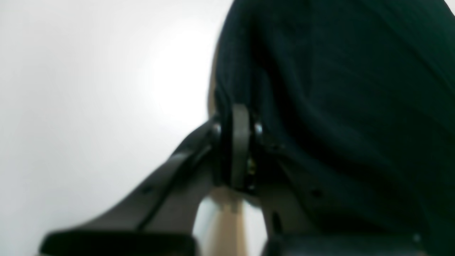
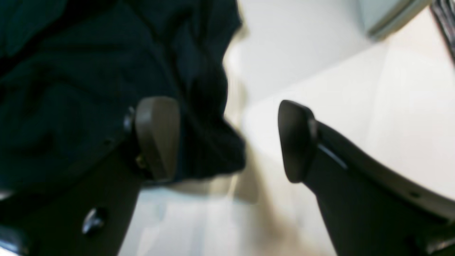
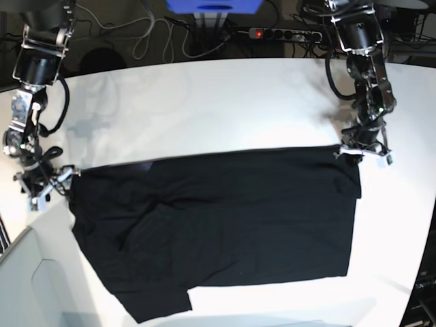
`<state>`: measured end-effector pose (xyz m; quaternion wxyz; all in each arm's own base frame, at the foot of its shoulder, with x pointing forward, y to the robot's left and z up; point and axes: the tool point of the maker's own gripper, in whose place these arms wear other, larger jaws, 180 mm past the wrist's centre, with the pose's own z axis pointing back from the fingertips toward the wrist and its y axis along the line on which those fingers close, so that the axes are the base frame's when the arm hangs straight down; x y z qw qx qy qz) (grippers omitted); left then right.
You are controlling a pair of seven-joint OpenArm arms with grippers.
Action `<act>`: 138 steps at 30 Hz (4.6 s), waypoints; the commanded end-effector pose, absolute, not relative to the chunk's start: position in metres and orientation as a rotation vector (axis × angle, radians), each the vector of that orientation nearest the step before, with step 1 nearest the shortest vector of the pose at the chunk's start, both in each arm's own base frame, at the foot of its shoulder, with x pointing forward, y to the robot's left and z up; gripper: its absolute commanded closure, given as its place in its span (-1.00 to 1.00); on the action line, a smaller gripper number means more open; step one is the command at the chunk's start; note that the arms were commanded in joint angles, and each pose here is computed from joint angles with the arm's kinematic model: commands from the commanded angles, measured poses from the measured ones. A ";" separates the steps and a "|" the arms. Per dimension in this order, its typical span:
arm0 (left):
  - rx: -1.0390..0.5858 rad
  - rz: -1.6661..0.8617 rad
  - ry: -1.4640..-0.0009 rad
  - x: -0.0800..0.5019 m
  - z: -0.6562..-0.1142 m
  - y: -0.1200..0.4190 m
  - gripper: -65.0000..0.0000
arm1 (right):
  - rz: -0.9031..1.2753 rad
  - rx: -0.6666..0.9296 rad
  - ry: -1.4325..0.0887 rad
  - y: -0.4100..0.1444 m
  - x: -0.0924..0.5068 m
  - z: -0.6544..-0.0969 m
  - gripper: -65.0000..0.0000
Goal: Fold the T-shirt properly
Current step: 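Release and regrasp the shirt edge with the right gripper, then lift the shirt with both grippers and pull it toward the robot, then release the shirt and move both grippers down to the hem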
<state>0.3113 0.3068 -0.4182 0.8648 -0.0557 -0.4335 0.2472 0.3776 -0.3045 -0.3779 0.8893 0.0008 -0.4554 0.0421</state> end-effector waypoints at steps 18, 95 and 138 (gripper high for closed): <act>-0.099 0.508 -0.872 0.300 -0.421 0.313 1.00 | 0.012 0.023 -0.936 -0.322 0.369 -0.404 0.99; 0.084 0.645 -0.759 0.134 -0.364 0.338 1.00 | 0.195 -0.251 -0.653 -0.345 0.217 -0.360 0.98; 0.115 0.588 -1.001 0.201 -0.298 0.360 -0.13 | 0.255 -0.250 -0.844 -0.307 0.276 -0.305 -0.04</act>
